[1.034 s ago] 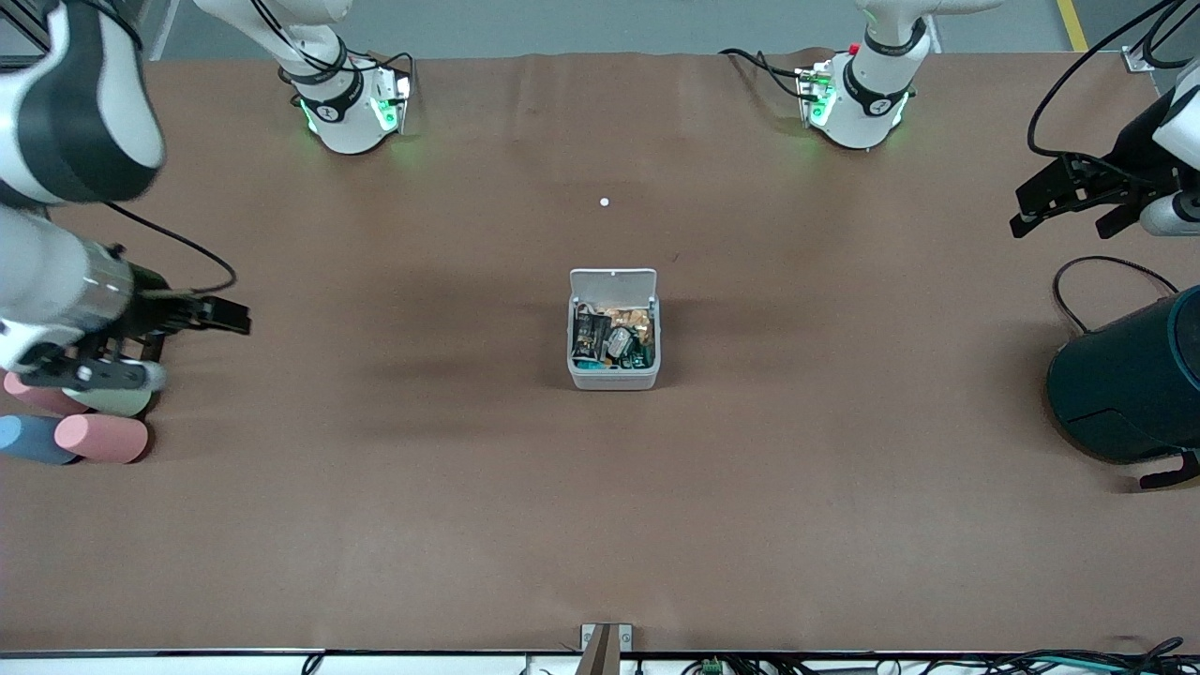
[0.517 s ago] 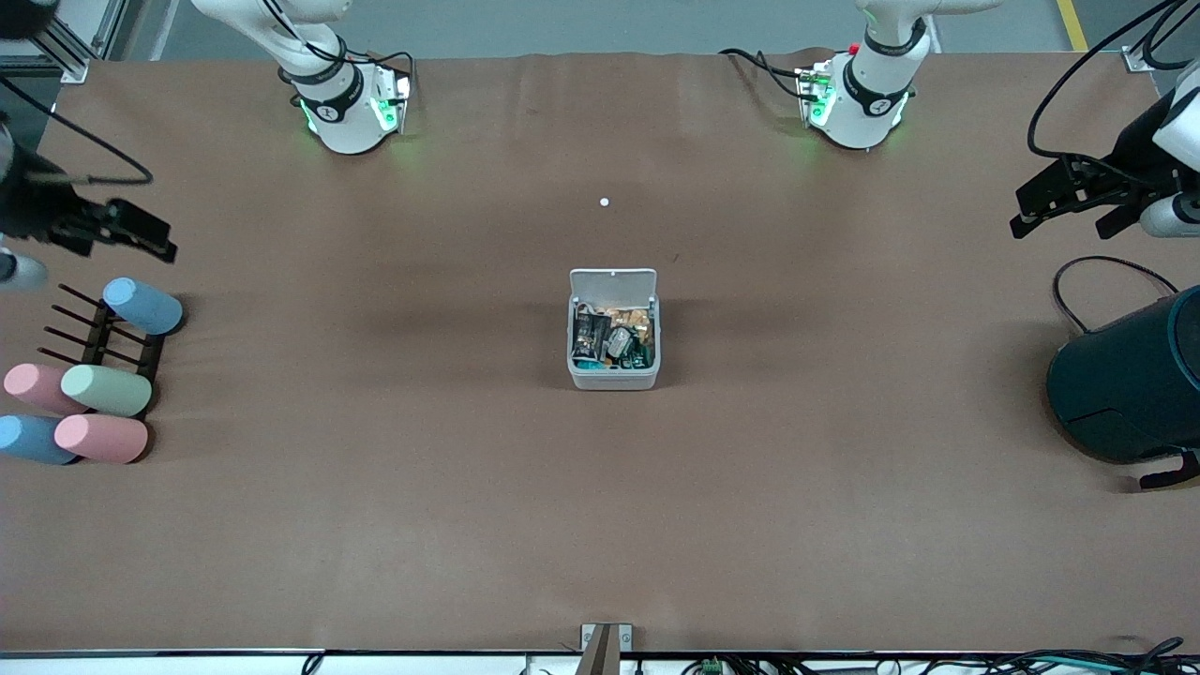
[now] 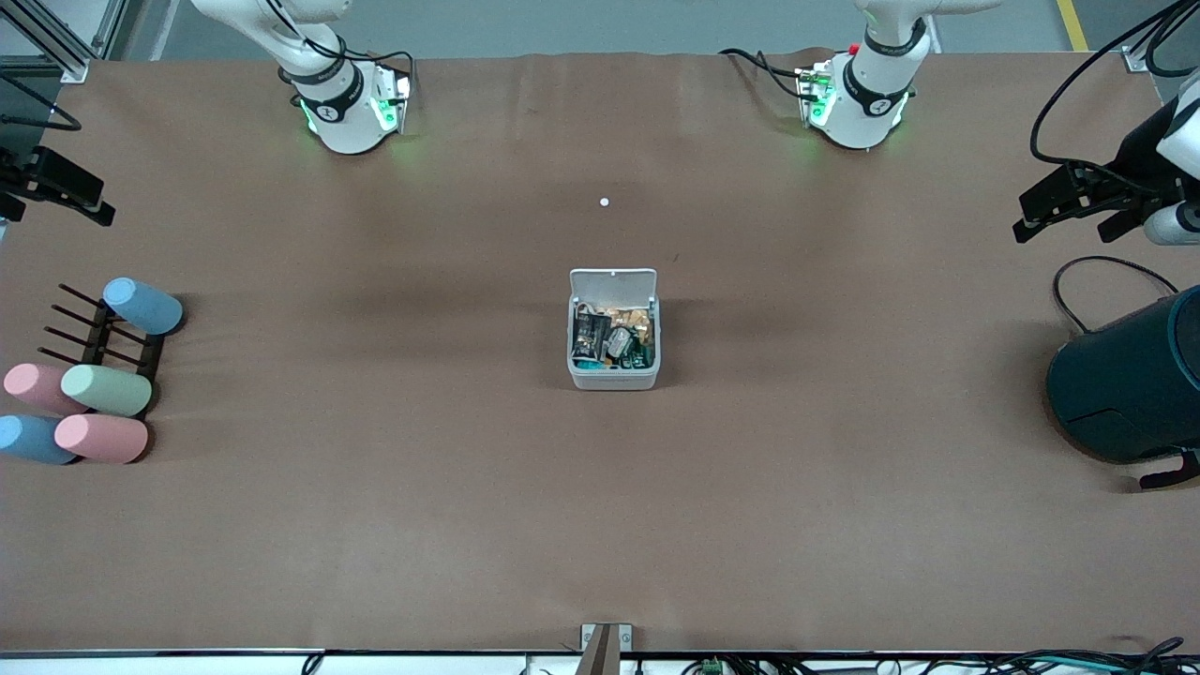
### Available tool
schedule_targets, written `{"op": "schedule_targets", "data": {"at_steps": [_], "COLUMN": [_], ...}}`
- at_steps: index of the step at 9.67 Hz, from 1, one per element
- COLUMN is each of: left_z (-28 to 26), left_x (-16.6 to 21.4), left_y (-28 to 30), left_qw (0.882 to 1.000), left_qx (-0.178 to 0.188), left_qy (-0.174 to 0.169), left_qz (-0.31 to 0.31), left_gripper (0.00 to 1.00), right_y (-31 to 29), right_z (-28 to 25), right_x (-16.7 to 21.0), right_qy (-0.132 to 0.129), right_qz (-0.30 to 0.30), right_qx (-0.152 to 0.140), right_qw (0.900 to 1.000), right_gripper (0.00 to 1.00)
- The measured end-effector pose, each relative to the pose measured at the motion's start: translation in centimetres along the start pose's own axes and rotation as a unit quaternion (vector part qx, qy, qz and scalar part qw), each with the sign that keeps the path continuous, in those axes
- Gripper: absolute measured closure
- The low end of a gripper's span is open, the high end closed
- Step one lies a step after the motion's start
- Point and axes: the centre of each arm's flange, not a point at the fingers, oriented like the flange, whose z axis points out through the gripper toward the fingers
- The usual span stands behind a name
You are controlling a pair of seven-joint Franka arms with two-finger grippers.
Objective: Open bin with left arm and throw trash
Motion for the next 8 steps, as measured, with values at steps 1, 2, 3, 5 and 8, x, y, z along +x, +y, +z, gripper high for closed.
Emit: {"op": "schedule_targets", "data": {"at_steps": [1, 2, 3, 5, 8], "left_z": [0.0, 0.0, 0.0, 0.0, -1.0], "left_x": [0.0, 0.0, 0.0, 0.1, 0.1], "left_y": [0.0, 0.0, -0.1, -0.3, -0.3], "left_qw": [1.0, 1.0, 1.0, 1.0, 1.0], "left_qx": [0.001, 0.001, 0.002, 0.014, 0.015], "left_qy": [0.0, 0.0, 0.0, 0.001, 0.012], "left_qz": [0.0, 0.0, 0.0, 0.0, 0.0], "left_gripper": [0.0, 0.0, 0.0, 0.0, 0.0], "right_y": [-0.5, -1.1, -1.2, -0.9, -0.8], "right_z": [0.6, 1.4, 2.3, 3.2, 3.2], "right_x": [0.1, 0.3, 0.5, 0.7, 0.7], "right_qy": [-0.007, -0.014, -0.018, -0.023, -0.023], "right_qz": [-0.005, -0.01, -0.011, -0.008, -0.008], "right_qx": [0.0, -0.001, -0.001, -0.001, -0.001], "right_qw": [1.0, 1.0, 1.0, 1.0, 1.0], "right_gripper": [0.0, 0.0, 0.0, 0.0, 0.0]}}
